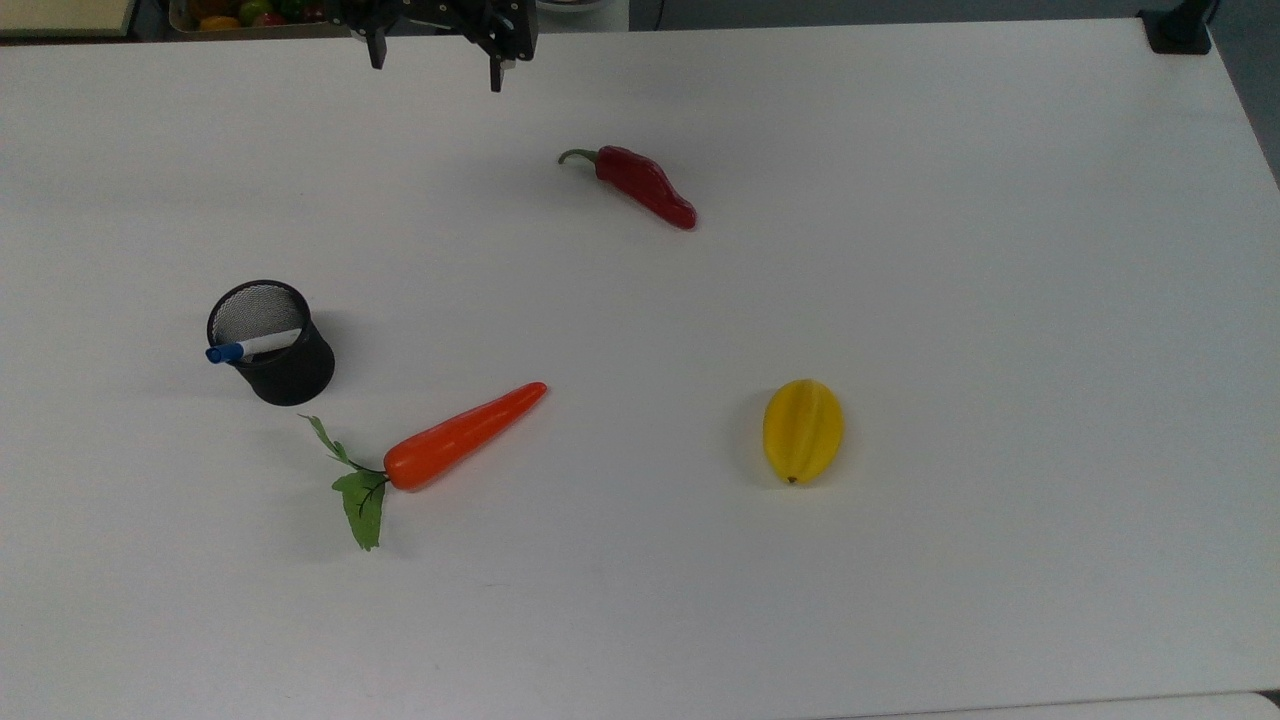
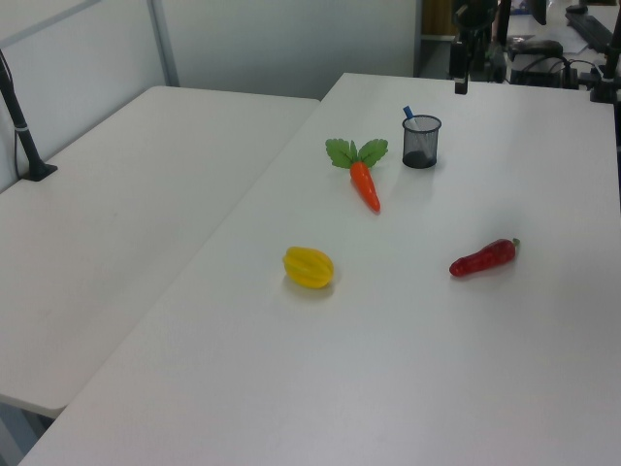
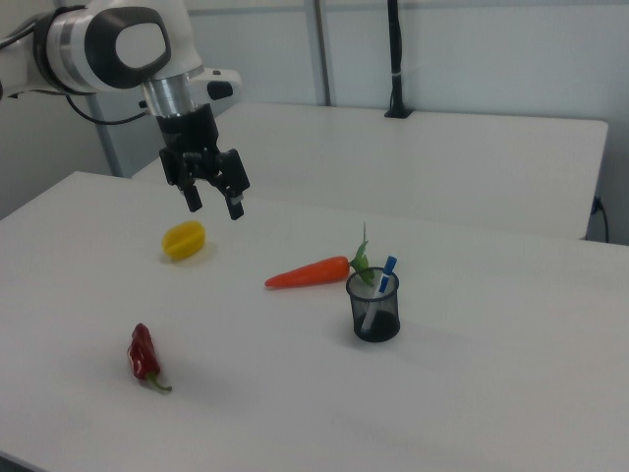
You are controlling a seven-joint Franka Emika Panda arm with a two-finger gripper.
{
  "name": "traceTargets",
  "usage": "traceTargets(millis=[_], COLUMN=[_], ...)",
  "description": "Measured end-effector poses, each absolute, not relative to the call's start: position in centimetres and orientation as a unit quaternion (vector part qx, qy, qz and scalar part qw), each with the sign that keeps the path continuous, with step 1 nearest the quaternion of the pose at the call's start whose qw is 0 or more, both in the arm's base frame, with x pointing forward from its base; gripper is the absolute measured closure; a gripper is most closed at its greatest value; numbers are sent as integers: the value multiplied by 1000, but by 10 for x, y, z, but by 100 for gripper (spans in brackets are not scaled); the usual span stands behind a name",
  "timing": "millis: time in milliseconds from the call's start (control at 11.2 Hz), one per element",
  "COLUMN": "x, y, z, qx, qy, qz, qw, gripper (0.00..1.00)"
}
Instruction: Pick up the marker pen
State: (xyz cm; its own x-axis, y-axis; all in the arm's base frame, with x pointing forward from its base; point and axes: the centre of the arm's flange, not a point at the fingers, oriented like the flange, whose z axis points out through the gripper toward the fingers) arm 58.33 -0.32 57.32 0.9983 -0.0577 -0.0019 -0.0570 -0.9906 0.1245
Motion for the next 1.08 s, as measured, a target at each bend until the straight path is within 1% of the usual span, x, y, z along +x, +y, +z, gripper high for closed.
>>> traceTargets(millis=[1075], x=[584], y=[-8], z=[572], qx=[997], qy=[-33], qz=[-5], qw=[62], gripper=[0])
